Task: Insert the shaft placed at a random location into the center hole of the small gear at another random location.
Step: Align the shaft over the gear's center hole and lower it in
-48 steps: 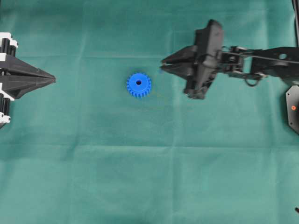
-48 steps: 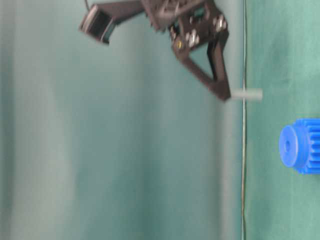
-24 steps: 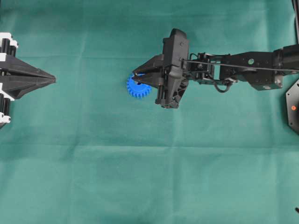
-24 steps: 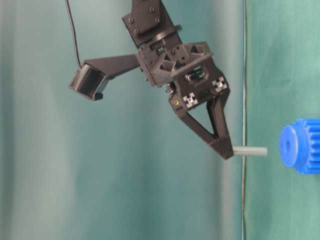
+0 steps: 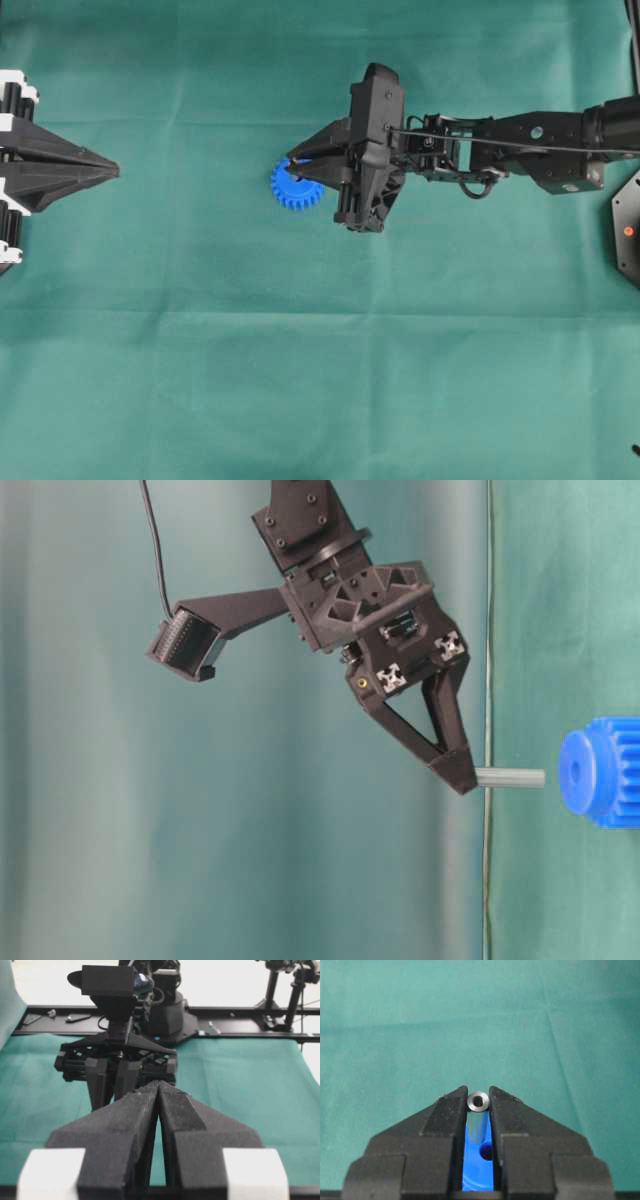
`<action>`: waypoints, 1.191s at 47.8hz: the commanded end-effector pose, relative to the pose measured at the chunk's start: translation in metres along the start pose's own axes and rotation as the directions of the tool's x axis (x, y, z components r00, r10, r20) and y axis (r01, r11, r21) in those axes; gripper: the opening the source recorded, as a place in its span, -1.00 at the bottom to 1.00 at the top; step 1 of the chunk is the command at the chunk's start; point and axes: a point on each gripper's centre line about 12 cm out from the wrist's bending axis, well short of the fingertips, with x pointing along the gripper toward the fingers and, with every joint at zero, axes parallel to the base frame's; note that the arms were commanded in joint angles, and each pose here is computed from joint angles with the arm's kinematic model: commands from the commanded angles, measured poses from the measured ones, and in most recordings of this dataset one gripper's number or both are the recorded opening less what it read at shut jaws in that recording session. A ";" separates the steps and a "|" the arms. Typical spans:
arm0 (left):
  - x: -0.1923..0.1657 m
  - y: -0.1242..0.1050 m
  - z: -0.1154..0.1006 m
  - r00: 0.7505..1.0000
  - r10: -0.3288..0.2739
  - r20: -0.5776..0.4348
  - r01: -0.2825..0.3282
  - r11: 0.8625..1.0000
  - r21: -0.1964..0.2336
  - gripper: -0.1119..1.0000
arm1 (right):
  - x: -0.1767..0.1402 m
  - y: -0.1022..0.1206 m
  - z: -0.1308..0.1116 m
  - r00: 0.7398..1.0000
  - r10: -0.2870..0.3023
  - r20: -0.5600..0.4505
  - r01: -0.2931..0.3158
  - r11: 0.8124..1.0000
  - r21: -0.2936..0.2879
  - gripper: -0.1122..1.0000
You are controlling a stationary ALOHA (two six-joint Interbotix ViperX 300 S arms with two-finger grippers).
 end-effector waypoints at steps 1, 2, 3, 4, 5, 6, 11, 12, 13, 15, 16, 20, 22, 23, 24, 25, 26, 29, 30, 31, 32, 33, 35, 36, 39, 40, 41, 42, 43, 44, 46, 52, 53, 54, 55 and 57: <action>0.002 0.000 0.003 1.000 -0.001 0.006 0.001 1.000 0.000 -0.79 | -0.001 -0.001 0.008 1.000 -0.004 0.026 0.003 1.000 0.011 -0.55; 0.002 0.000 0.004 1.000 0.001 0.009 -0.001 1.000 0.001 -0.79 | 0.000 -0.002 0.007 1.000 -0.005 0.026 0.005 1.000 0.011 -0.55; 0.002 0.000 0.003 1.000 -0.001 0.008 0.001 1.000 0.000 -0.79 | 0.001 -0.002 0.006 1.000 -0.005 0.025 0.005 1.000 0.011 -0.55; 0.002 0.000 0.003 1.000 -0.001 0.008 0.001 1.000 0.001 -0.79 | 0.001 -0.003 0.006 1.000 -0.007 0.025 0.006 1.000 0.012 -0.55; 0.002 0.000 0.003 1.000 -0.001 0.008 0.001 1.000 0.000 -0.79 | 0.002 -0.003 0.004 1.000 -0.007 0.023 0.007 1.000 0.012 -0.55; 0.002 0.000 0.003 1.000 -0.001 0.008 0.001 1.000 0.001 -0.79 | 0.003 -0.003 0.004 1.000 -0.008 0.023 0.008 1.000 0.012 -0.55; 0.002 0.000 0.003 1.000 -0.001 0.008 0.001 1.000 0.000 -0.79 | 0.007 -0.004 -0.001 1.000 -0.010 0.018 0.010 1.000 0.013 -0.55; 0.002 0.000 0.003 1.000 -0.001 0.008 0.001 1.000 0.000 -0.79 | 0.008 -0.004 -0.002 1.000 -0.010 0.018 0.010 1.000 0.013 -0.55; 0.002 0.000 0.004 1.000 -0.001 0.009 0.001 1.000 0.001 -0.79 | 0.009 -0.005 -0.004 1.000 -0.012 0.017 0.012 1.000 0.013 -0.55; 0.002 0.000 0.004 1.000 -0.001 0.009 0.001 1.000 0.000 -0.79 | 0.010 -0.005 -0.006 1.000 -0.012 0.014 0.012 1.000 0.013 -0.55; 0.002 0.000 0.004 1.000 -0.001 0.009 0.001 1.000 0.000 -0.79 | 0.010 -0.005 -0.006 1.000 -0.012 0.014 0.012 1.000 0.013 -0.55; 0.002 0.000 0.004 1.000 -0.001 0.009 0.001 1.000 0.000 -0.79 | 0.011 -0.005 -0.007 1.000 -0.012 0.012 0.012 1.000 0.013 -0.55; 0.002 0.000 0.004 1.000 -0.001 0.009 0.001 1.000 0.000 -0.79 | 0.010 -0.005 -0.007 1.000 -0.012 0.011 0.012 1.000 0.013 -0.55; 0.002 0.000 0.003 1.000 -0.001 0.008 0.001 1.000 0.000 -0.79 | 0.011 -0.005 -0.008 1.000 -0.012 0.009 0.012 1.000 0.013 -0.55; 0.002 0.000 0.004 1.000 -0.001 0.009 0.001 1.000 0.000 -0.79 | 0.010 -0.005 -0.007 1.000 -0.012 0.012 0.012 1.000 0.013 -0.55; 0.002 0.000 0.003 1.000 -0.001 0.008 0.001 1.000 0.000 -0.79 | 0.011 -0.005 -0.009 1.000 -0.012 0.008 0.012 1.000 0.013 -0.55; 0.002 0.000 0.003 1.000 -0.001 0.008 0.001 1.000 0.000 -0.79 | 0.010 -0.005 -0.008 1.000 -0.012 0.009 0.012 1.000 0.013 -0.55; 0.002 0.000 0.004 1.000 -0.001 0.009 0.001 1.000 0.000 -0.79 | 0.010 -0.005 -0.010 1.000 -0.012 0.005 0.012 1.000 0.013 -0.55; 0.002 0.000 0.003 1.000 -0.001 0.008 0.001 1.000 0.000 -0.79 | 0.010 -0.005 -0.010 1.000 -0.012 0.005 0.012 1.000 0.013 -0.55; 0.002 0.000 0.003 1.000 -0.001 0.008 0.001 1.000 0.000 -0.79 | 0.010 -0.006 -0.009 1.000 -0.014 0.006 0.014 1.000 0.014 -0.55; 0.002 0.000 0.004 1.000 -0.001 0.009 0.001 1.000 0.000 -0.79 | 0.010 -0.005 -0.010 1.000 -0.012 0.005 0.012 1.000 0.013 -0.55; 0.002 0.000 0.003 1.000 -0.001 0.008 0.001 1.000 0.001 -0.79 | 0.010 -0.005 -0.010 1.000 -0.012 0.005 0.012 1.000 0.013 -0.55; 0.002 0.000 0.004 1.000 -0.001 0.009 0.001 1.000 0.000 -0.79 | 0.010 -0.005 -0.010 1.000 -0.012 0.005 0.012 1.000 0.013 -0.55; 0.002 0.000 0.003 1.000 -0.001 0.008 0.001 1.000 0.000 -0.79 | 0.010 -0.005 -0.009 1.000 -0.012 0.006 0.012 1.000 0.013 -0.55; 0.002 0.000 0.004 1.000 -0.001 0.009 0.001 1.000 0.000 -0.79 | 0.010 -0.006 -0.010 1.000 -0.016 0.006 0.016 1.000 0.016 -0.55; 0.002 0.000 0.004 1.000 -0.001 0.009 0.001 1.000 0.000 -0.79 | 0.010 -0.006 -0.009 1.000 -0.015 0.008 0.015 1.000 0.014 -0.55; 0.002 0.000 0.004 1.000 -0.001 0.009 0.001 1.000 0.000 -0.79 | 0.010 -0.006 -0.010 1.000 -0.015 0.006 0.015 1.000 0.014 -0.55; 0.002 0.000 0.004 1.000 -0.001 0.009 0.001 1.000 0.000 -0.79 | 0.010 -0.006 -0.010 1.000 -0.015 0.003 0.015 1.000 0.014 -0.55; 0.002 0.000 0.004 1.000 -0.001 0.009 0.001 1.000 0.000 -0.79 | 0.010 -0.007 -0.010 1.000 -0.017 0.005 0.016 1.000 0.015 -0.55; 0.002 0.000 0.004 1.000 -0.001 0.009 0.001 1.000 0.000 -0.79 | 0.010 -0.007 -0.011 1.000 -0.017 0.003 0.016 1.000 0.015 -0.55; 0.002 0.000 0.004 1.000 -0.001 0.009 0.001 1.000 0.000 -0.79 | 0.011 -0.008 -0.011 1.000 -0.018 0.002 0.018 1.000 0.016 -0.55; 0.002 0.000 0.004 1.000 -0.001 0.009 0.001 1.000 0.000 -0.79 | 0.013 -0.008 -0.016 1.000 -0.019 -0.011 0.019 1.000 0.017 -0.55; 0.002 0.000 0.003 1.000 -0.001 0.008 0.001 1.000 0.000 -0.79 | 0.014 -0.008 -0.016 1.000 -0.018 -0.011 0.018 1.000 0.015 -0.55; 0.002 0.000 0.004 1.000 -0.001 0.009 0.001 1.000 0.000 -0.79 | 0.014 -0.008 -0.017 1.000 -0.018 -0.014 0.018 1.000 0.015 -0.55; 0.002 0.000 0.004 1.000 -0.001 0.009 0.001 1.000 0.000 -0.79 | 0.015 -0.008 -0.018 1.000 -0.018 -0.018 0.018 1.000 0.015 -0.55; 0.002 0.000 0.004 1.000 -0.001 0.009 0.001 1.000 0.000 -0.79 | 0.016 -0.008 -0.019 1.000 -0.018 -0.020 0.019 1.000 0.015 -0.55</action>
